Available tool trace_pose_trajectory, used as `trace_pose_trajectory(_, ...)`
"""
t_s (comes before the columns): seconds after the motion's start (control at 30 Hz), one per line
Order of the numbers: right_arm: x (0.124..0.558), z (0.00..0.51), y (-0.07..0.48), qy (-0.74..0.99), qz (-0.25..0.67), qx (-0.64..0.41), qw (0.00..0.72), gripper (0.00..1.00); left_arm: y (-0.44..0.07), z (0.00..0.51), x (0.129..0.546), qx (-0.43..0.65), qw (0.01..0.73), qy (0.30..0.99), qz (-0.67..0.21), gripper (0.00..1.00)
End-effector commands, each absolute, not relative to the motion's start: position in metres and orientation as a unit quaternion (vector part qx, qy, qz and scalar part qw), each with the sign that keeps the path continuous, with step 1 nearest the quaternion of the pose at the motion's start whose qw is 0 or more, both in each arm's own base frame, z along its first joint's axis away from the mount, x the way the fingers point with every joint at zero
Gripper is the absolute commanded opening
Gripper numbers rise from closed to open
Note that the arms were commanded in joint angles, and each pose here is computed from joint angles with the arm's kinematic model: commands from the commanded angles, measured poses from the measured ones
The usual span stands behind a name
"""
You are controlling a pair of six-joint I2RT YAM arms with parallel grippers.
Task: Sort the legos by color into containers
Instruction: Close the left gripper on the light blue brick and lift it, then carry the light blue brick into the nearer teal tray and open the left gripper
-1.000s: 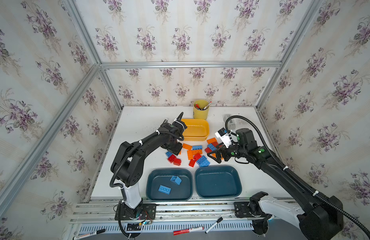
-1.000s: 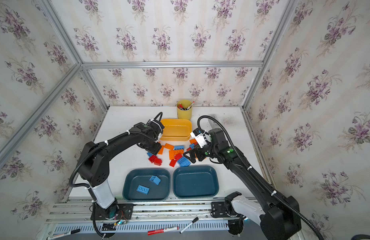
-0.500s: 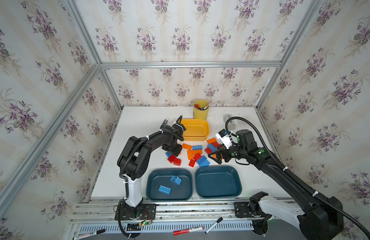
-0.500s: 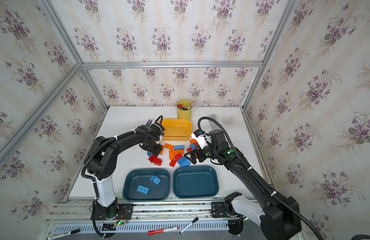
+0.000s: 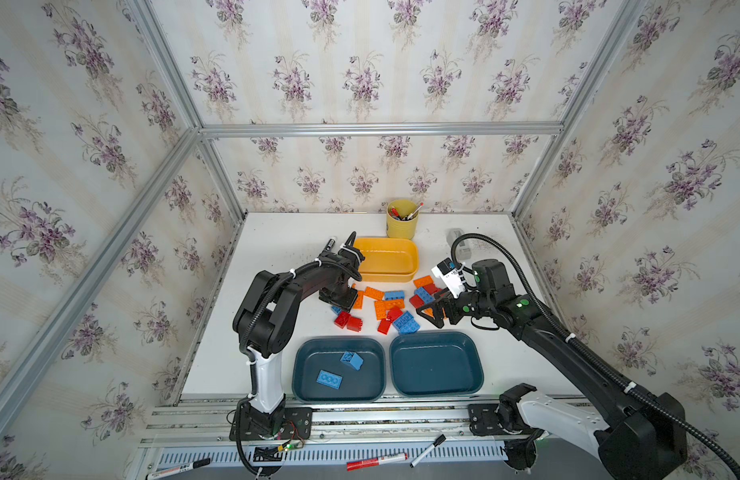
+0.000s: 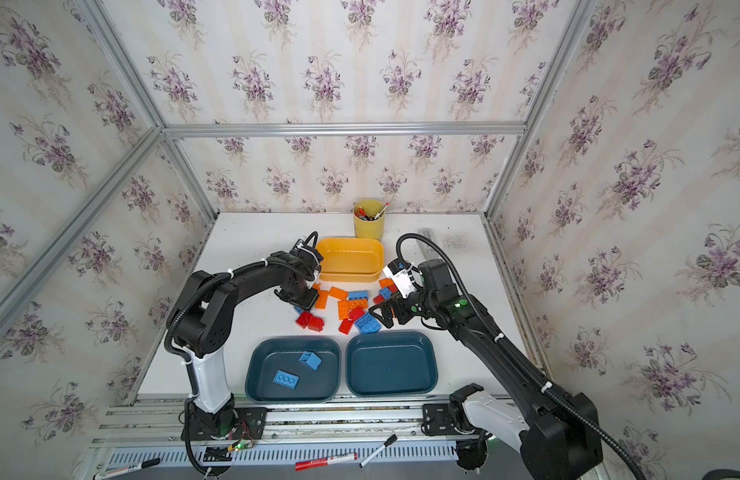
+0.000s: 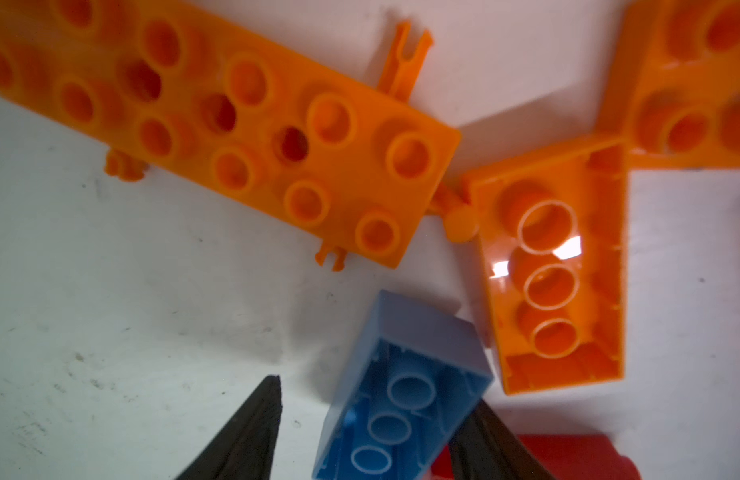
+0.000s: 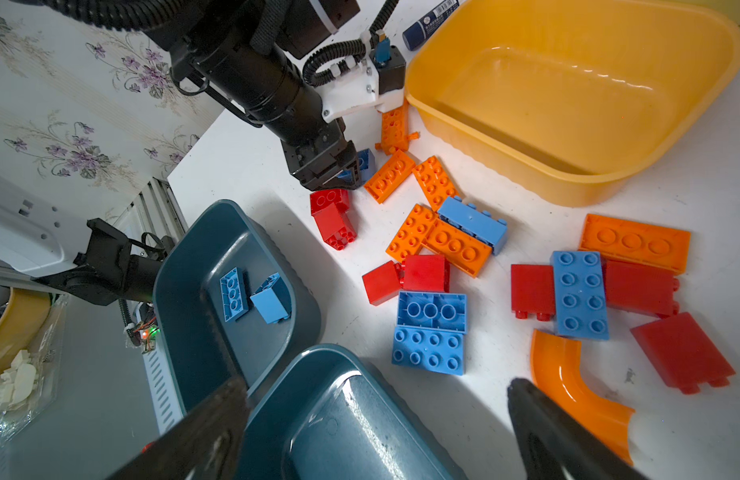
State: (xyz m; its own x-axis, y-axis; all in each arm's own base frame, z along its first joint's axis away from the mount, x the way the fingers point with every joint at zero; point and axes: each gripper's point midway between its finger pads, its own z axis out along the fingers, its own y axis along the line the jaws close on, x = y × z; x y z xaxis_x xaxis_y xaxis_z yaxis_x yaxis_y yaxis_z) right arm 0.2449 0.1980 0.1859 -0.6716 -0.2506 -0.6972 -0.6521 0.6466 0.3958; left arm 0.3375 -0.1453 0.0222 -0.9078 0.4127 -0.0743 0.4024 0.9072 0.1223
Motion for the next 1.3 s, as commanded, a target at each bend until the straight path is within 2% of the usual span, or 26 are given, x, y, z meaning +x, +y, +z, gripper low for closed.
trace_pose_trajectory(0.0,0.247,0.189,0.2,0.849,0.33,-0.268,0.313,1.0,-0.135,0.02,0.333,0.195,0.041,0.978,0.056,0.62)
trace_pose_trajectory(0.1,0.248,0.189,0.201,0.848,0.334,-0.268,0.312,1.0,-0.136,0.022,0.335,0.193,0.044,0.979,0.047,0.5)
trace_pose_trajectory(0.3,0.249,0.19,0.202,0.847,0.335,-0.268,0.313,1.0,-0.146,0.025,0.343,0.202,0.052,0.978,0.026,0.46)
trace_pose_trajectory(0.5,0.246,0.192,0.2,0.848,0.332,-0.268,0.315,1.0,-0.149,0.025,0.345,0.201,0.051,0.978,0.018,0.3)
trace_pose_trajectory(0.8,0.247,0.193,0.201,0.846,0.335,-0.268,0.317,1.0,-0.15,0.071,0.342,0.188,0.093,0.978,0.001,0.28)
trace_pose_trajectory(1.0,0.248,0.193,0.203,0.845,0.339,-0.268,0.315,1.0,-0.158,0.114,0.3,0.182,0.095,0.978,-0.035,0.3)
trace_pose_trajectory(1.27,0.251,0.189,0.206,0.844,0.345,-0.267,0.311,1.0,-0.151,0.131,0.205,0.133,0.071,0.987,-0.063,0.31)
